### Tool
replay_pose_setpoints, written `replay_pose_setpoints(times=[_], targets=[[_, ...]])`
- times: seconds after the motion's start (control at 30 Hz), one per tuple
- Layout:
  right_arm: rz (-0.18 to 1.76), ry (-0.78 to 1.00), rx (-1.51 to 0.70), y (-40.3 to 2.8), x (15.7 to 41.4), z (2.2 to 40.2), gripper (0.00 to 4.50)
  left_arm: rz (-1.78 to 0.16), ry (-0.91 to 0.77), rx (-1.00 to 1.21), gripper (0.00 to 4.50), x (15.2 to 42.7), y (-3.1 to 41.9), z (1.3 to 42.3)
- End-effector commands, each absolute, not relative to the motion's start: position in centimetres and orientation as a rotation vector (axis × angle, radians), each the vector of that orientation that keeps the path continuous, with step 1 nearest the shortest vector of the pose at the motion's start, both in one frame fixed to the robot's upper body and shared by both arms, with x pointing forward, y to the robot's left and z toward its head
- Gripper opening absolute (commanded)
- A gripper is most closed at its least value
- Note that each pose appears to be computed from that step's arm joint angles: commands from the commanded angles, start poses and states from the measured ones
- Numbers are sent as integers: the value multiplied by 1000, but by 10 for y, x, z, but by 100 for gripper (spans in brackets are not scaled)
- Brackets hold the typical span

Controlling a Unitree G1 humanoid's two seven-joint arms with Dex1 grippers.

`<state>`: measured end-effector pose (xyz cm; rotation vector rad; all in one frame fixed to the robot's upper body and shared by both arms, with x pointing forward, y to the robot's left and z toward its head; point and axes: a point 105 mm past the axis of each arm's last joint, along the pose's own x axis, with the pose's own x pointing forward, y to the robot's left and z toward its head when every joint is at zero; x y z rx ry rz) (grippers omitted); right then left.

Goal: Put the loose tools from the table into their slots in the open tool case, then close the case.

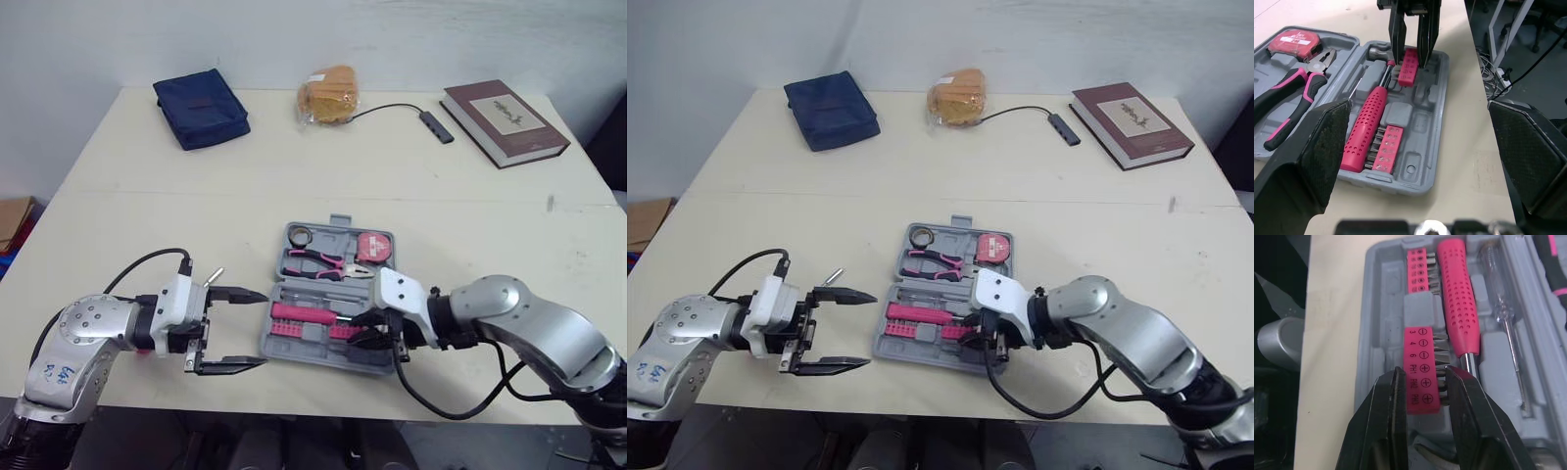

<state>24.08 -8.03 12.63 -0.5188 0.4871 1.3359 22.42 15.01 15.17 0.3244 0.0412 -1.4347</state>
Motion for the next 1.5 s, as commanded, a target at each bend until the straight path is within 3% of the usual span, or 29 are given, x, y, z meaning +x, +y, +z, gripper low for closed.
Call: replay_pose_setpoints(times=[0.03,0.8,0.93,0.97,1.03,1.23,1.33,1.43,1.5], targets=[[1339,480,-560,-78,242,128,75,-1434,18,346,450,219,144,162],[1351,558,-568,-61,251,106,75,-1396,61,324,450,217,138,168],[1380,486,-536,-59,250,118,75,-1389,67,322,450,217,139,168],[1367,452,-527,-58,253,122,177,-1387,68,323,450,217,139,168],[1422,389,-516,-59,249,134,261,-1384,71,323,450,218,141,168],[1498,304,-473,-86,245,156,261,-1375,93,311,450,219,147,166],[1581,179,-425,-85,240,163,261,-1375,96,306,450,219,149,163],[1567,122,-363,-82,244,159,177,-1384,102,306,450,218,151,159],[1582,109,-390,-80,245,146,79,-1385,100,311,450,219,153,157]])
